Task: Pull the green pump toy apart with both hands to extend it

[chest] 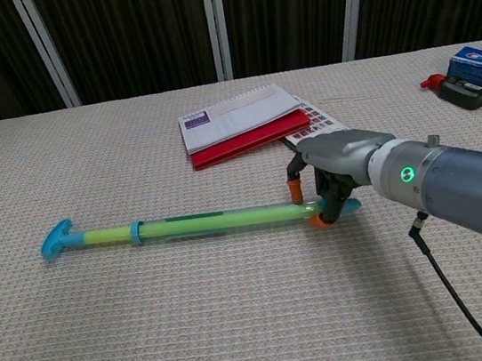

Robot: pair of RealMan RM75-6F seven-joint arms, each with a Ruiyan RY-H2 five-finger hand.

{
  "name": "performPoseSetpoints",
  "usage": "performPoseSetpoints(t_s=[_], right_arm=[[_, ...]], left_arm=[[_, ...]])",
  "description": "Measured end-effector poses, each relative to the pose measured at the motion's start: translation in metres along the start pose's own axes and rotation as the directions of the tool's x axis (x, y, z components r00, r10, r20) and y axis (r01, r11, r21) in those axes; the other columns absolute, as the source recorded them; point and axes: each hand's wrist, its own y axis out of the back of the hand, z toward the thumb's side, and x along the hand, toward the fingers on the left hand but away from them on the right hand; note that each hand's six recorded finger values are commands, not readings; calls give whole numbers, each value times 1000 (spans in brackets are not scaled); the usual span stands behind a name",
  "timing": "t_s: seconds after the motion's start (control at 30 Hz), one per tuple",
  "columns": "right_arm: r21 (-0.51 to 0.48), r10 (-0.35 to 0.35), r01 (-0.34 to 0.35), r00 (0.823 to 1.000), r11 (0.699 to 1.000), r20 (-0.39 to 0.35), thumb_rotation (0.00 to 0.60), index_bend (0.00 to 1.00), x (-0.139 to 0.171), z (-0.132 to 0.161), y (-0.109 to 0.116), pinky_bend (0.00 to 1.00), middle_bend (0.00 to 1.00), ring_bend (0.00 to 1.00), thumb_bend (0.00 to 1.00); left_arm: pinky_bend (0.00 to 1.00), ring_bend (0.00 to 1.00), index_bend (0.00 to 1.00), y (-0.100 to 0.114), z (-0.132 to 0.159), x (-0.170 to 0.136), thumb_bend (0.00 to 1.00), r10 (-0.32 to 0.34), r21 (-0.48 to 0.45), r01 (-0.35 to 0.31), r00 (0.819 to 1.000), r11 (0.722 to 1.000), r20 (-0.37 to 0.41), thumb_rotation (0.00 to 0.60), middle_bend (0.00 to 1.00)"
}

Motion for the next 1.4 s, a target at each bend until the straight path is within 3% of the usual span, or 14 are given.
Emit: performPoseSetpoints(t_s=[0.07,0.17,0.33,0.43,0.57,0.7,0.83,1.4], right_arm=[[-10,2,-2,1000,1000,7,600,587,2,-2,1,1000,1000,1000,375],[-26,8,-8,1000,1000,22,600,588,4,-4,2,1000,1000,1000,377],[-41,17,-15,999,999,39,600,588,7,-7,4,1000,1000,1000,379],[-48,21,-19,999,999,49,600,591,8,-8,5,1000,1000,1000,382],[-49,24,-22,998,999,53,600,591,8,-8,4,1000,1000,1000,384],[-47,26,-24,998,999,53,600,591,8,-7,4,1000,1000,1000,384],[-44,26,-24,998,999,51,600,593,8,-7,4,1000,1000,1000,384],[-49,24,-21,998,999,54,600,596,8,-11,4,1000,1000,1000,384]], left_arm=[[501,460,0,-3,5,9,0,-3,-8,3,1000,1000,18,600,501],[756,645,39,-9,19,30,2,-11,-20,12,997,1000,70,600,685],[985,771,187,-20,42,56,57,-47,-26,51,987,998,152,600,815],[1000,795,296,-33,59,70,108,-100,-28,108,976,994,192,600,840],[1000,796,343,-48,83,86,180,-181,-35,193,959,981,217,600,841],[1000,796,389,-59,101,95,241,-224,-32,236,949,971,222,600,841],[1000,796,406,-67,115,101,291,-244,-42,260,942,965,230,600,841],[1000,796,431,-93,136,109,323,-292,-48,310,929,950,227,600,841]])
